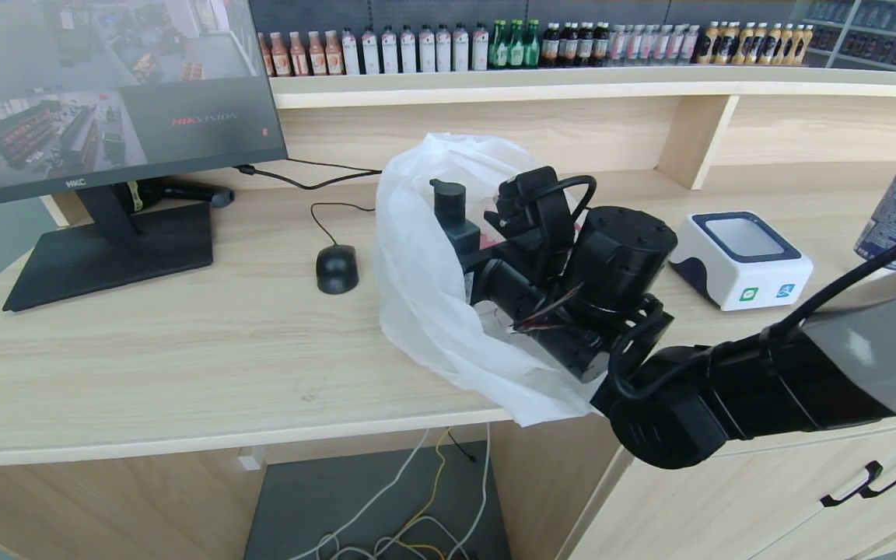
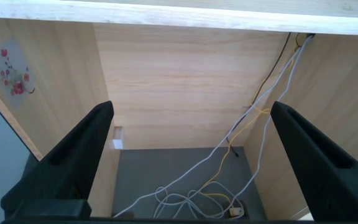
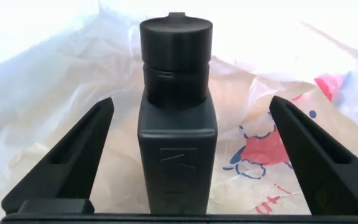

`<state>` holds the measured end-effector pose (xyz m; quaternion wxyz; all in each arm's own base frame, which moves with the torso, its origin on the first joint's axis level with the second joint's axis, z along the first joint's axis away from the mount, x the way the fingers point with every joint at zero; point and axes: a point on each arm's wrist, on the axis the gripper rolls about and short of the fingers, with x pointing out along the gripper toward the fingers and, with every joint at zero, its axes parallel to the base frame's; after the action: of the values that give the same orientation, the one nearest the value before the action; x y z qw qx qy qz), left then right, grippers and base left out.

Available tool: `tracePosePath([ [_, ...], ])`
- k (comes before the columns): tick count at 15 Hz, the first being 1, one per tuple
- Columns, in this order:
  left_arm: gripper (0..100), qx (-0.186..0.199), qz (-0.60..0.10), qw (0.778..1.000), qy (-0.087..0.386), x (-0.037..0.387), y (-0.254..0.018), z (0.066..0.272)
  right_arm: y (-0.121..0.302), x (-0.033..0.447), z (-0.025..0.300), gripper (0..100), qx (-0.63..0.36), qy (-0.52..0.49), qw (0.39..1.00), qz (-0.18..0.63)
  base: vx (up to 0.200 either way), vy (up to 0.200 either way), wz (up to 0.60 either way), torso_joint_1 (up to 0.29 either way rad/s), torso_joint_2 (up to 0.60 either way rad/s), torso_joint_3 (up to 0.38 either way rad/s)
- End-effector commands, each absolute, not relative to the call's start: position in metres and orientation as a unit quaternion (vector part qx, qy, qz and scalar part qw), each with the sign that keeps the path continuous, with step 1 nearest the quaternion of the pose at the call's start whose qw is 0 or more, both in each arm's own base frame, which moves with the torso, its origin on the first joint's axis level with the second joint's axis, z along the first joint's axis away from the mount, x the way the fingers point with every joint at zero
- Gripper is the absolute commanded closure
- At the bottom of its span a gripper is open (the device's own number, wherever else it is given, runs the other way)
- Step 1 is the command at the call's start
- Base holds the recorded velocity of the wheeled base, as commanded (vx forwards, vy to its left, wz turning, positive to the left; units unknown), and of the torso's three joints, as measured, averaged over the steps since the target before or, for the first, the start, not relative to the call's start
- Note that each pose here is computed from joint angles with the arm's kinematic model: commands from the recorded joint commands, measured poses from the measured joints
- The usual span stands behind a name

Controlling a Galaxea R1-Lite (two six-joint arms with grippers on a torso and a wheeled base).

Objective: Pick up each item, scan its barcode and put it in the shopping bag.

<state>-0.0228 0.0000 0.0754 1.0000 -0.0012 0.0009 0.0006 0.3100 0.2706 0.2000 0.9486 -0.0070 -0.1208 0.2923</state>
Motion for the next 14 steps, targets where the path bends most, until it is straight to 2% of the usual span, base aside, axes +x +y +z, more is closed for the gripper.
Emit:
tracePosePath([
  [1, 0, -0.001, 0.001, 1.000, 0.001, -0.023, 0.000, 0.075, 0.266, 0.305, 0.212, 0, -0.003, -0.134, 0.947, 0.291, 0.000, 0.000, 0.00, 0.000, 0.00, 0.000],
  [9, 0, 0.001, 0.001, 1.000, 0.001, -0.023, 0.000, 0.075, 0.240, 0.273, 0.237, 0, 0.001, -0.145, 0.945, 0.293, 0.000, 0.000, 0.00, 0.000, 0.00, 0.000],
  [12, 0, 0.001, 0.000, 1.000, 0.001, -0.023, 0.000, 0.075, 0.214, 0.245, 0.244, 0, 0.002, -0.142, 0.946, 0.292, 0.000, 0.000, 0.00, 0.000, 0.00, 0.000],
  [14, 0, 0.002, 0.000, 1.000, 0.001, -0.023, 0.000, 0.075, 0.193, 0.221, 0.235, 0, 0.000, -0.124, 0.948, 0.292, 0.000, 0.000, 0.00, 0.000, 0.00, 0.000],
])
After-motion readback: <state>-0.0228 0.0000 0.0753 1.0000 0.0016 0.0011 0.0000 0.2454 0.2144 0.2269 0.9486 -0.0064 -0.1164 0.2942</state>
